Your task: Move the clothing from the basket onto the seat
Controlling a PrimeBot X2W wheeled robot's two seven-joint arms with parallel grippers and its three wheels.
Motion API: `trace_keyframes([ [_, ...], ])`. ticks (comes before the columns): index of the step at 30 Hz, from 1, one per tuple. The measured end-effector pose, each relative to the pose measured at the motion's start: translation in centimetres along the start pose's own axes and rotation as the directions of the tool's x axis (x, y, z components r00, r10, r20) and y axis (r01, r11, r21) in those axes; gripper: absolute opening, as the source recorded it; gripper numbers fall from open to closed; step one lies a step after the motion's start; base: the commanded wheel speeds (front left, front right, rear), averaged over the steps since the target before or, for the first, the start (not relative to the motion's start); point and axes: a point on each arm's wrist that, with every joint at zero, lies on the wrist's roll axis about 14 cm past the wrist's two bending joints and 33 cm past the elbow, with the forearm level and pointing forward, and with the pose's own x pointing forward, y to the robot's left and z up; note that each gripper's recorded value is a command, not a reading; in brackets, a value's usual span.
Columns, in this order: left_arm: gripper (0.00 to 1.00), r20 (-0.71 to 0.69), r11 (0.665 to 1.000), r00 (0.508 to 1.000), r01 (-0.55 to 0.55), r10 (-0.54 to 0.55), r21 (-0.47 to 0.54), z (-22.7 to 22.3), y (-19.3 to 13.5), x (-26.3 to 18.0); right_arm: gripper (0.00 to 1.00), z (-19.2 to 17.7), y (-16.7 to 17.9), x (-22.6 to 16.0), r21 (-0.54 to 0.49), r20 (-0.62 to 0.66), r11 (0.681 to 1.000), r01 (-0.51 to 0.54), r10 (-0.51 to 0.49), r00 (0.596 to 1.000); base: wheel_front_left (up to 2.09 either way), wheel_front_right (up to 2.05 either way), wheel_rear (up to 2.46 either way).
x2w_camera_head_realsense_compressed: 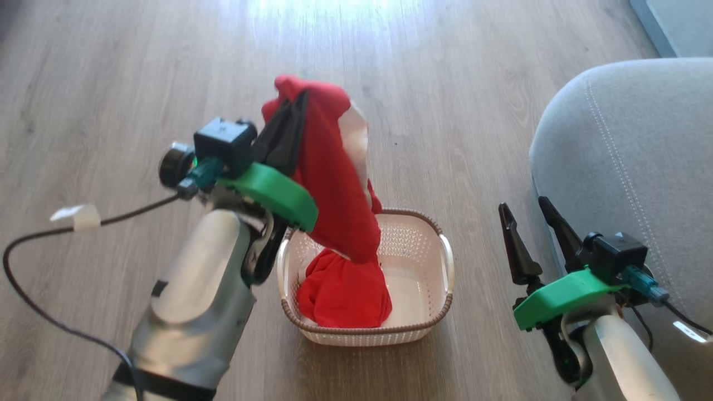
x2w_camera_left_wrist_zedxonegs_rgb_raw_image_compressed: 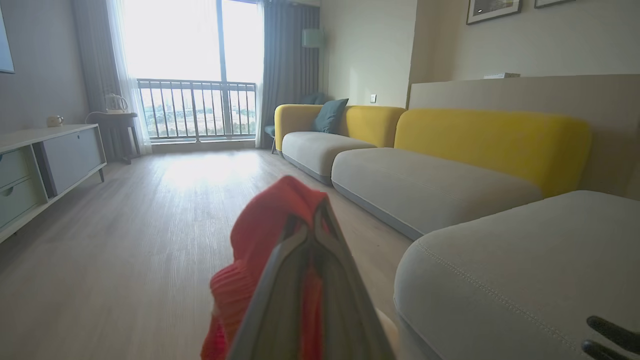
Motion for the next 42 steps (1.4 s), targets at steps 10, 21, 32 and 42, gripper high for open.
trace_keyframes([
  [10, 0.00, 0.230, 0.990, 0.964, 0.118, -0.133, 0.078, 9.0, -3.5, 2.7, 1.00, 0.1, 0.5, 0.0, 0.003, 0.003, 1.000, -0.012, 0.012, 1.000, 0.00, 0.00, 0.00],
  [21, 0.00, 0.216, 0.986, 0.962, 0.157, -0.164, 0.048, 8.4, -4.8, 2.9, 1.00, -0.6, 1.8, -0.2, 0.007, -0.016, 0.999, -0.051, 0.051, 0.999, 0.00, 0.00, 0.00],
  [32, 0.00, 0.192, 0.977, 0.958, 0.213, -0.215, 0.033, 7.5, -7.0, 2.4, 1.00, 4.1, 8.0, 2.9, -0.128, 0.075, 0.940, -0.317, 0.328, 0.942, 0.00, 0.00, 0.00],
  [42, 0.00, 0.168, 0.974, 0.959, 0.226, -0.227, 0.026, 6.8, -7.5, 1.7, 1.00, 4.4, 13.1, 4.1, -0.140, 0.039, 0.856, -0.497, 0.506, 0.862, 0.00, 0.00, 0.00],
])
